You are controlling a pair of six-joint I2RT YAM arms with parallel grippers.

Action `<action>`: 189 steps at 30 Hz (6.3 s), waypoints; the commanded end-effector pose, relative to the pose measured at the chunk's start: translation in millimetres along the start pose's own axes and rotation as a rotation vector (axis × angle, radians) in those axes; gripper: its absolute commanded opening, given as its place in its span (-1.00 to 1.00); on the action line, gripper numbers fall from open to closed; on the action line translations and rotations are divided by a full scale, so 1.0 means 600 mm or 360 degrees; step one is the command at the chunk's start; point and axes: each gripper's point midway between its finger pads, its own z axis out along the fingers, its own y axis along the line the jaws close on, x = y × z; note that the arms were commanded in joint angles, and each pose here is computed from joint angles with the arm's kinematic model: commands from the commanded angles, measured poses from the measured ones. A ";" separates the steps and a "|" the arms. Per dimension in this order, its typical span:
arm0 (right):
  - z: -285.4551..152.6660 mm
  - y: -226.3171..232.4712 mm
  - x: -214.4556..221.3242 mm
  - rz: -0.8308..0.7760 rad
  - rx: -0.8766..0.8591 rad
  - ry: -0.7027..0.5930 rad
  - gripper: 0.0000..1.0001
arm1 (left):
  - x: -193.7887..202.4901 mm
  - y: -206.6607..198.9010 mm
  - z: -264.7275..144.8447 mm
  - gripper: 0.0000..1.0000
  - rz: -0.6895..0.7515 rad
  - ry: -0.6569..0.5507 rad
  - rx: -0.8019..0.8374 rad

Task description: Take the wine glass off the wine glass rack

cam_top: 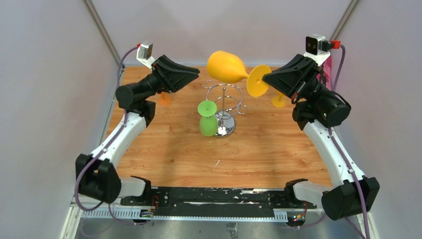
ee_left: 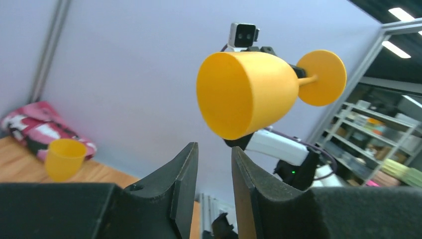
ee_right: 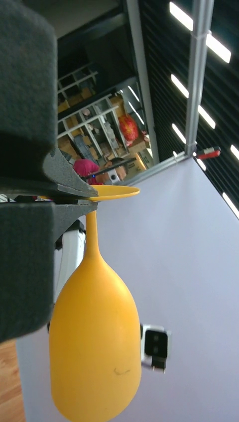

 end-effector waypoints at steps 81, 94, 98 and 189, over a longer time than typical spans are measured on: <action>0.001 0.018 0.116 0.0028 -0.0316 0.0059 -1.00 | 0.035 -0.135 -0.033 -0.29 0.0239 0.0031 0.0532; 0.036 -0.010 0.173 0.0099 -0.0397 0.0179 -1.00 | 0.038 -0.189 -0.054 -0.30 0.0268 0.0011 0.0588; 0.028 -0.035 0.181 0.0121 -0.0337 0.0172 -1.00 | 0.041 -0.238 -0.076 -0.33 0.0311 -0.0014 0.0641; -0.137 -0.149 0.104 -0.0426 0.1053 0.0248 0.36 | 0.174 0.399 -0.455 -1.00 -0.0032 0.1372 -0.2690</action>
